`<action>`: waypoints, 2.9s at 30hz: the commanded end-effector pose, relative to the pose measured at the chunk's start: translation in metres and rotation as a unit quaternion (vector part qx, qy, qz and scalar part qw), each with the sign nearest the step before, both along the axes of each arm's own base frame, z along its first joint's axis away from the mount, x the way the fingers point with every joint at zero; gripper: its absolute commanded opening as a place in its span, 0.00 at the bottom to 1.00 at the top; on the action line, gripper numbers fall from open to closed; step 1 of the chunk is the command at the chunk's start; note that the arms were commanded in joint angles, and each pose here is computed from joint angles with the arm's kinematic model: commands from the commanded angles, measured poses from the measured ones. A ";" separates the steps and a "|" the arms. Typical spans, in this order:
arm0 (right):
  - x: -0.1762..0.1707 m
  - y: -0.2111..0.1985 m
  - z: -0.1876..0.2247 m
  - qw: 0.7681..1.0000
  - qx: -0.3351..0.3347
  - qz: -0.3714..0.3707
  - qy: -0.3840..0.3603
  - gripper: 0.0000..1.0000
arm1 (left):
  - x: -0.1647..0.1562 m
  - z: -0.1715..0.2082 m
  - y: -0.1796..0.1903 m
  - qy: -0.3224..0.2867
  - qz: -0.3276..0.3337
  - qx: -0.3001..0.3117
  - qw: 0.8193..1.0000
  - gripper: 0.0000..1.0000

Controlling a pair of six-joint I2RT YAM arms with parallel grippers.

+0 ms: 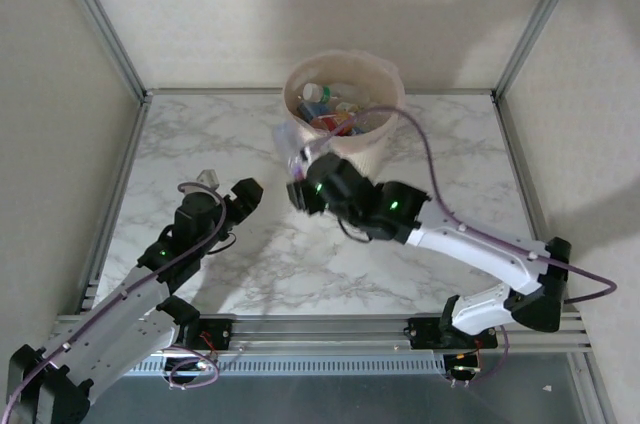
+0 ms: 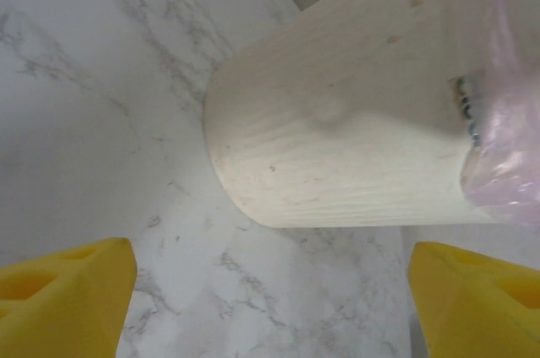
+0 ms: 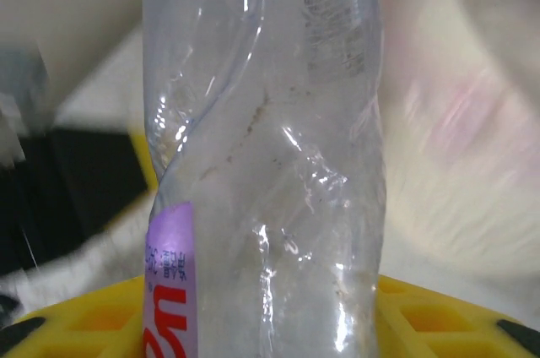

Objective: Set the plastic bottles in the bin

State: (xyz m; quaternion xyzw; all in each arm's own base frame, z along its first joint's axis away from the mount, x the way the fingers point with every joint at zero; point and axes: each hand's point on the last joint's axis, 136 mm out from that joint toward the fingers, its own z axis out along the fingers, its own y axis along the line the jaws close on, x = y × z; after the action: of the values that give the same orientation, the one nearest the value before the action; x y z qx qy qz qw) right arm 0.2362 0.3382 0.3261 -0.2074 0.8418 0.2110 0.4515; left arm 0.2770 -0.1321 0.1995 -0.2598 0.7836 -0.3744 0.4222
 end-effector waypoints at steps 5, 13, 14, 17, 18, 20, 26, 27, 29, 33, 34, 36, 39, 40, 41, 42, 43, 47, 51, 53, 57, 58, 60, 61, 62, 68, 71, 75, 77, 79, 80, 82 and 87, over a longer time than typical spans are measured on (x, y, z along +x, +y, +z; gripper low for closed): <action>0.112 -0.073 0.084 0.984 -0.058 -0.113 -0.127 0.46 | 0.004 0.016 0.008 -0.014 0.020 -0.002 1.000 0.84; 0.192 -0.099 0.068 0.972 -0.114 -0.158 -0.128 0.46 | 0.013 0.024 0.008 -0.018 0.024 0.001 1.000 0.84; 0.199 -0.103 0.062 0.972 -0.116 -0.163 -0.120 0.46 | 0.013 0.024 0.008 -0.019 0.025 -0.001 1.000 0.84; 0.211 -0.111 0.045 0.975 -0.110 -0.172 -0.093 0.52 | 0.013 0.022 0.009 -0.017 0.025 0.000 1.000 0.84; 0.213 -0.114 0.042 0.974 -0.107 -0.177 -0.088 0.59 | 0.013 0.021 0.009 -0.016 0.025 0.001 1.000 0.84; 0.214 -0.119 0.041 0.974 -0.101 -0.183 -0.086 0.78 | 0.012 0.020 0.009 -0.015 0.026 -0.001 1.000 0.84; 0.220 -0.133 0.065 0.972 -0.077 -0.200 -0.097 0.82 | 0.014 0.020 0.009 -0.016 0.025 -0.003 1.000 0.84; 0.221 -0.134 0.067 0.971 -0.077 -0.203 -0.097 0.80 | 0.014 0.019 0.010 -0.015 0.026 -0.003 1.000 0.84; 0.227 -0.134 0.071 0.971 -0.075 -0.204 -0.097 0.72 | 0.014 0.018 0.010 -0.014 0.026 -0.005 1.000 0.84; 0.237 -0.137 0.077 0.970 -0.064 -0.215 -0.093 0.55 | 0.014 0.018 0.010 -0.014 0.025 -0.007 1.000 0.84; 0.240 -0.138 0.078 0.970 -0.059 -0.216 -0.090 0.55 | 0.014 0.018 0.010 -0.015 0.026 -0.006 1.000 0.84; 0.249 -0.140 0.080 0.971 -0.047 -0.218 -0.084 0.53 | 0.014 0.018 0.011 -0.015 0.026 -0.005 1.000 0.84; 0.264 -0.143 0.077 0.973 -0.028 -0.218 -0.065 0.51 | 0.014 0.017 0.011 -0.013 0.024 -0.003 1.000 0.84; 0.269 -0.144 0.076 0.975 -0.018 -0.215 -0.057 0.51 | 0.014 0.017 0.011 -0.013 0.024 -0.004 1.000 0.84; 0.272 -0.143 0.074 0.977 -0.007 -0.208 -0.048 0.51 | 0.014 0.018 0.012 -0.015 0.024 -0.004 1.000 0.84; 0.275 -0.140 0.071 0.980 0.008 -0.196 -0.038 0.51 | 0.014 0.018 0.012 -0.015 0.025 -0.005 1.000 0.84; 0.278 -0.138 0.068 0.982 0.018 -0.188 -0.030 0.51 | 0.014 0.018 0.013 -0.015 0.026 -0.005 1.000 0.84; 0.282 -0.124 0.049 0.987 0.032 -0.160 -0.001 0.50 | 0.014 0.016 0.014 -0.012 0.027 -0.004 1.000 0.84; 0.280 -0.110 0.035 0.990 0.043 -0.131 0.016 0.45 | 0.014 0.015 0.015 -0.012 0.029 -0.005 0.999 0.84; 0.274 -0.100 0.032 0.993 0.043 -0.113 0.017 0.43 | 0.014 0.015 0.016 -0.012 0.029 -0.005 0.999 0.84; 0.261 -0.080 0.019 0.995 0.025 -0.091 0.022 0.40 | 0.015 0.012 0.015 -0.010 0.029 -0.006 1.000 0.84; 0.259 -0.078 0.014 0.995 0.021 -0.089 0.027 0.40 | 0.015 0.013 0.015 -0.010 0.029 -0.007 1.000 0.84; 0.252 -0.074 0.003 0.995 0.010 -0.089 0.034 0.38 | 0.015 0.013 0.016 -0.011 0.030 -0.008 0.999 0.84; 0.249 -0.073 0.000 0.995 0.009 -0.090 0.036 0.37 | 0.015 0.013 0.016 -0.010 0.029 -0.008 0.999 0.84; 0.245 -0.072 -0.006 0.995 0.007 -0.088 0.039 0.37 | 0.015 0.014 0.016 -0.011 0.029 -0.008 0.999 0.84; 0.224 -0.079 -0.016 0.994 0.010 -0.095 0.044 0.39 | 0.016 0.017 0.016 -0.012 0.028 -0.010 0.999 0.84; 0.219 -0.082 -0.017 0.994 0.001 -0.100 0.044 0.39 | 0.017 0.018 0.016 -0.014 0.029 -0.012 0.999 0.84; 0.219 -0.087 0.004 0.994 0.006 -0.111 0.025 0.53 | 0.018 0.022 0.015 -0.016 0.027 -0.016 0.999 0.84; 0.219 -0.089 0.020 0.993 0.012 -0.117 0.015 0.58 | 0.019 0.024 0.014 -0.016 0.026 -0.017 0.999 0.84; 0.219 -0.091 0.038 0.993 0.020 -0.120 0.004 0.63 | 0.020 0.029 0.014 -0.020 0.026 -0.018 0.999 0.84; 0.218 -0.093 0.047 0.992 0.024 -0.124 -0.002 0.67 | 0.021 0.030 0.014 -0.020 0.025 -0.016 0.999 0.84; 0.213 -0.097 0.066 0.991 0.033 -0.129 -0.016 0.74 | 0.022 0.035 0.015 -0.022 0.025 -0.012 0.999 0.85; 0.191 -0.115 0.099 0.987 0.054 -0.145 -0.038 0.80 | 0.028 0.055 0.025 -0.034 0.041 0.013 0.998 0.89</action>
State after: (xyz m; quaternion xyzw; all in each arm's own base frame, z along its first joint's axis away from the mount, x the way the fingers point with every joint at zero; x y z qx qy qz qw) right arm 0.4489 0.2393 0.3942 -0.0827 0.8435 0.1806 0.4991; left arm 0.2997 -0.1133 0.2263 -0.2841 0.7717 -0.3613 0.4396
